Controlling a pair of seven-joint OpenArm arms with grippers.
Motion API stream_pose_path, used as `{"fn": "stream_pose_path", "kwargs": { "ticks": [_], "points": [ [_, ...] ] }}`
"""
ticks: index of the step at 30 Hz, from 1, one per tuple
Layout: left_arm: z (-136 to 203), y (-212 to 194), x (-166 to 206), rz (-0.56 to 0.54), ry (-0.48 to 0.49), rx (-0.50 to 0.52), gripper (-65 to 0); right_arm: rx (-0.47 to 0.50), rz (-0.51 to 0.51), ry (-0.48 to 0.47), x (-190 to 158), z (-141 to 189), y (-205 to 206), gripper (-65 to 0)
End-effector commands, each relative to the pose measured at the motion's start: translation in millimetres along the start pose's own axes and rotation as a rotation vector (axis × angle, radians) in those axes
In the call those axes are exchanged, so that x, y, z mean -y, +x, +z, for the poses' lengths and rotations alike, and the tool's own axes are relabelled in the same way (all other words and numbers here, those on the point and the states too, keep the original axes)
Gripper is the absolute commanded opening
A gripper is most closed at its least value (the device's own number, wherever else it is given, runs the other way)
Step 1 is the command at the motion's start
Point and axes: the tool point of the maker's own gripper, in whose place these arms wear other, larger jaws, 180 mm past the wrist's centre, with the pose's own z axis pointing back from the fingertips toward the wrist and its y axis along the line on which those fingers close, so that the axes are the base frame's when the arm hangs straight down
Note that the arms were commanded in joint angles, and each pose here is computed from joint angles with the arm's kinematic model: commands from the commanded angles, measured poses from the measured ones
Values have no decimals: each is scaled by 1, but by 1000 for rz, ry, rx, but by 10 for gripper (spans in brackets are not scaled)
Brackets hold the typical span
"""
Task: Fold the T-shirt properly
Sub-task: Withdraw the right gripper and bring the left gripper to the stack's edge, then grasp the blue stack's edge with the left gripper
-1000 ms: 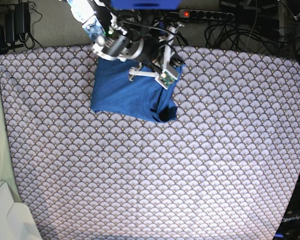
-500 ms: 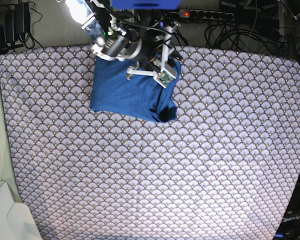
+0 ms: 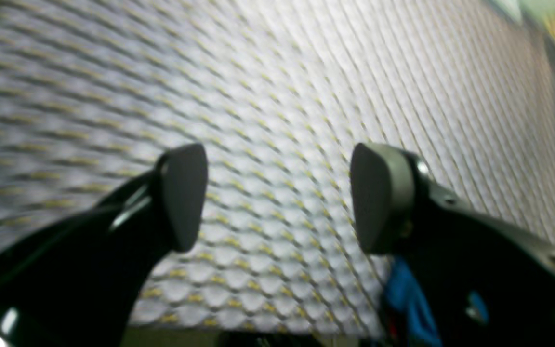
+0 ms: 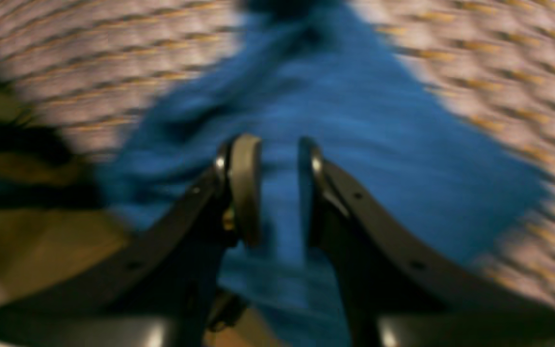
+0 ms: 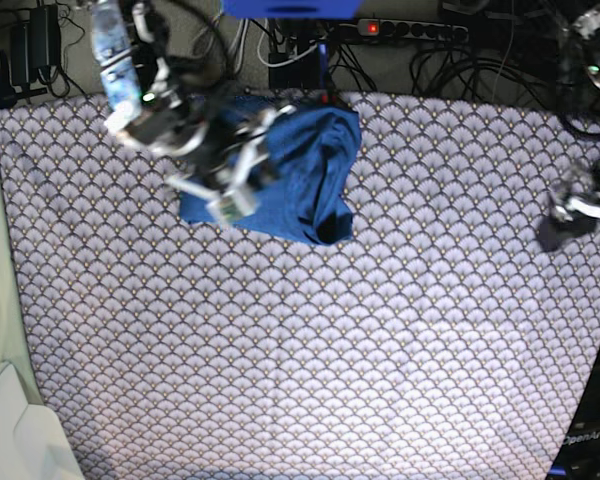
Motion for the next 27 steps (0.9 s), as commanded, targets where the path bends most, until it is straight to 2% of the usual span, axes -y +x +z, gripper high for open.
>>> {"fn": "stream_pose_path", "kwargs": {
  "ticks": [1,4,8,12,16,21,24,27],
  "points": [
    [-4,6,14,-34,-43,18,-193,60,-6,-26,11,6,16,-535],
    [-23,-21,49,-68,-145,-65,-192,65,-63,-150,59,21,13,-535],
    [-43,-55,107,-115,-303,-160,-192,65,-113,-274,104,41,4,-535],
    [-69,-96,154,-140,-412,-293,-195,50,-124,-338,127,54,-5,-535],
    [-84,-126,184,-191,-442,-373,-195,25,-133,-391,145,68,-17,-534],
    [-94,-153,193,-198,-440,-445,-174,16,-129,-427,157,76,-21,-534],
    [-98,-160,190,-178,-432,-465,-124,16,-128,-428,157,77,-21,-534],
    [-106,-161,187,-147,-423,-439,-117,16,-128,-428,157,77,-21,-534]
  ]
}}
